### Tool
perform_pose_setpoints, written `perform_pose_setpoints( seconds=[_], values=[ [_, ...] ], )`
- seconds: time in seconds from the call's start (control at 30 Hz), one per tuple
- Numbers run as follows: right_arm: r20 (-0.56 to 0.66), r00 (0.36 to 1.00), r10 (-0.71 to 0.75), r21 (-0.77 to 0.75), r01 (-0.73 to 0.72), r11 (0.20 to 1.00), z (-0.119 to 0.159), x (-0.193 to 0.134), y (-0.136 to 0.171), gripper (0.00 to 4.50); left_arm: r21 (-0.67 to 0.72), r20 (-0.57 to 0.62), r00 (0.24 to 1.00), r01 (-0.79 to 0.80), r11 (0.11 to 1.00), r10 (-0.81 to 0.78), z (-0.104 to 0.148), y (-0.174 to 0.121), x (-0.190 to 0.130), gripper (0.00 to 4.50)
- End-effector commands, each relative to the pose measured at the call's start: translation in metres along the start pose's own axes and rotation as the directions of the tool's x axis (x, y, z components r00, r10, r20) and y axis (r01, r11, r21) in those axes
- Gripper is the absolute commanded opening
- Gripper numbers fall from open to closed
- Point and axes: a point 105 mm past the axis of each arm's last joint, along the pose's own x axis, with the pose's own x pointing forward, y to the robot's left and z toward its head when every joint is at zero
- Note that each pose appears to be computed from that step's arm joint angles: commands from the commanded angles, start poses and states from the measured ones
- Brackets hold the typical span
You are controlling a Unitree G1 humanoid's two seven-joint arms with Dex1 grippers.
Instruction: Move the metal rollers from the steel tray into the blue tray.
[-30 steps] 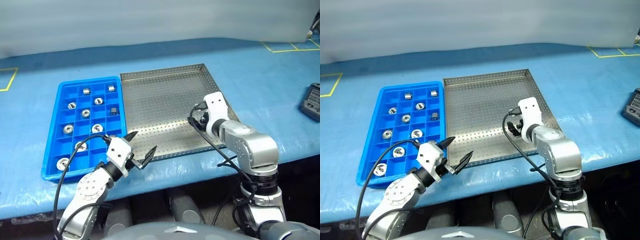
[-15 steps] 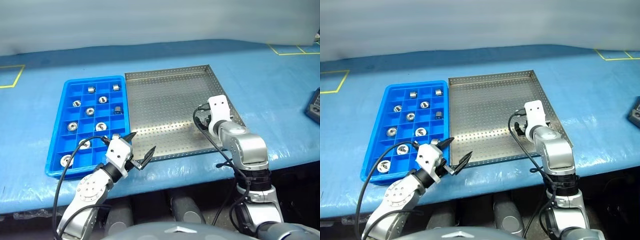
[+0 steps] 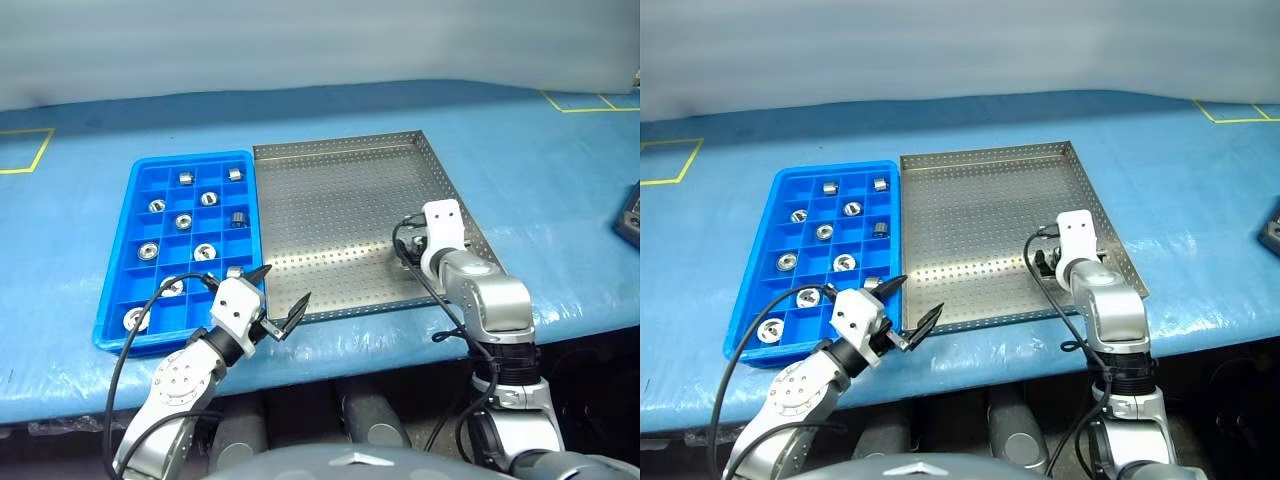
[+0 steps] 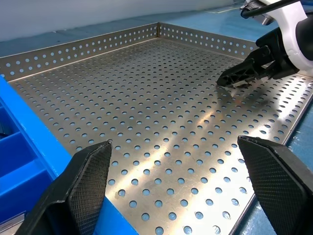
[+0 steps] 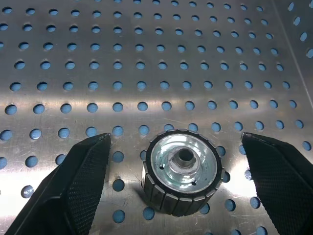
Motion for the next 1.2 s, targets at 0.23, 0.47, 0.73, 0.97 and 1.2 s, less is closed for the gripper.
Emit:
perform_pose_setpoints(
  seconds=[0.23,0.47,0.73,0.97,1.2],
  values=[
    [0.03,1.0,-0.002,0.041,0.001,0.999,0.005,-0.004,-0.001,2.93,0.031,0.062,0.998,0.01,0.999,-0.011,0.018,-0.003,0.0,4.5],
    [0.099,0.988,0.117,-0.006,-0.117,0.993,0.029,-0.013,0.028,1.72,0.031,0.058,0.998,-0.002,1.0,0.001,0.017,-0.001,-0.002,4.5],
    [0.235,0.893,0.383,-0.166,-0.351,0.921,0.079,-0.035,0.09,1.72,0.029,0.073,0.993,-0.094,0.995,0.092,0.019,0.01,-0.011,4.5],
    [0.238,0.732,0.638,-0.386,-0.532,0.754,0.094,-0.055,0.161,1.72,0.039,0.074,0.969,-0.24,0.97,0.237,0.017,0.024,-0.028,4.5],
    [0.174,0.495,0.851,-0.512,-0.693,0.508,0.091,-0.086,0.226,1.72,0.037,0.063,0.918,-0.395,0.918,0.393,0.014,0.031,-0.058,4.5]
  ],
)
